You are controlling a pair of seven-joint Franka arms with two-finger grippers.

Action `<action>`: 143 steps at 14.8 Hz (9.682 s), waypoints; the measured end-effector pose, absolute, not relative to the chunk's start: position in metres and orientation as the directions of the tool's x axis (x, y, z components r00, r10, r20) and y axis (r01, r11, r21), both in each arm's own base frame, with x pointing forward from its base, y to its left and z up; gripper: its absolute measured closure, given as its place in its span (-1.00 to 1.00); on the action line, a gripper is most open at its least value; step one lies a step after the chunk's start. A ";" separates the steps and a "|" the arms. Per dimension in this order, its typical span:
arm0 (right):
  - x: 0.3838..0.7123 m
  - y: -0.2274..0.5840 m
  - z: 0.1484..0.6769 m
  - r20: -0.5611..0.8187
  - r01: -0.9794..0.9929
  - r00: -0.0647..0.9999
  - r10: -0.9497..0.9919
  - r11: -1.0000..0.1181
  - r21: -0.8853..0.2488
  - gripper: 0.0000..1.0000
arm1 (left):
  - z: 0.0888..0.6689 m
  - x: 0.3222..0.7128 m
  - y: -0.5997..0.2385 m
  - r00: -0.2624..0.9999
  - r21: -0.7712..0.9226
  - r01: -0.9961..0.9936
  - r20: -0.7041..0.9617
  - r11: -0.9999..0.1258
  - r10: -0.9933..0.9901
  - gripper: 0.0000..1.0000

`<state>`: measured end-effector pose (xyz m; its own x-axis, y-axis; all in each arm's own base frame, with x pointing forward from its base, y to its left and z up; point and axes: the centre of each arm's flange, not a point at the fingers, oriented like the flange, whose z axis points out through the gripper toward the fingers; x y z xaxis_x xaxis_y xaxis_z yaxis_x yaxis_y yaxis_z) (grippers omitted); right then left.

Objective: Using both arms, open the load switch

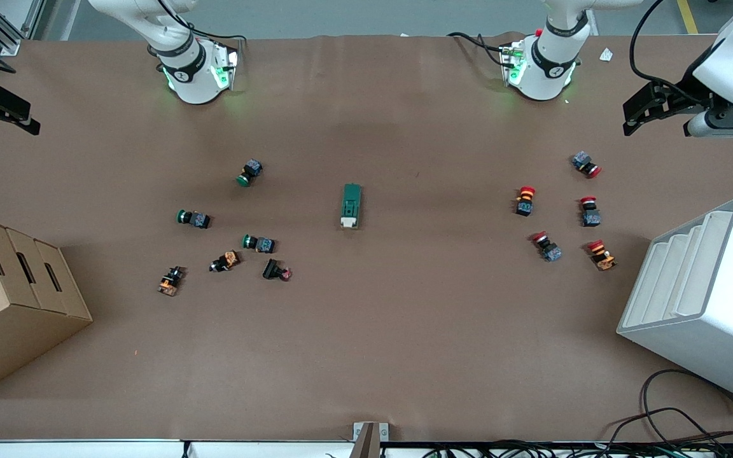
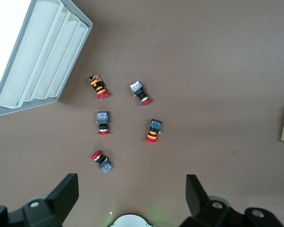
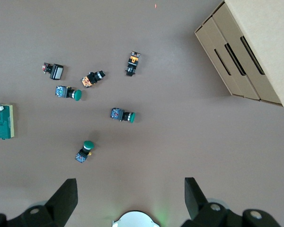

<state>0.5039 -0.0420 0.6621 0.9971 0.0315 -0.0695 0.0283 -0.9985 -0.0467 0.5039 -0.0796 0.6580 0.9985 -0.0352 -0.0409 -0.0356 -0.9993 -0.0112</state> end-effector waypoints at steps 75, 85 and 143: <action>0.535 0.417 0.239 -0.083 -0.920 0.296 -0.951 -0.308 0.241 -1.00 | 0.066 0.200 -0.561 0.408 -0.016 -0.093 0.912 -0.996 -0.052 -1.00; 0.498 0.465 0.201 -0.047 -0.930 0.255 -0.966 -0.258 0.260 -1.00 | 0.063 0.202 -0.565 0.391 0.015 -0.097 0.920 -0.995 -0.024 -1.00; 0.623 -0.021 0.521 -0.197 -0.079 0.977 -0.077 -0.997 -0.001 -1.00 | 0.443 0.397 -0.588 0.916 -0.120 -0.054 0.389 -0.991 -0.097 -1.00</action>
<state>0.6232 -0.0211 0.5211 0.9773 -0.0768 -0.1974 -0.0786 -0.9969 -0.0012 0.3974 -0.5882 0.4431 0.9161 -0.0970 0.3889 -0.0541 -0.9913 -0.1197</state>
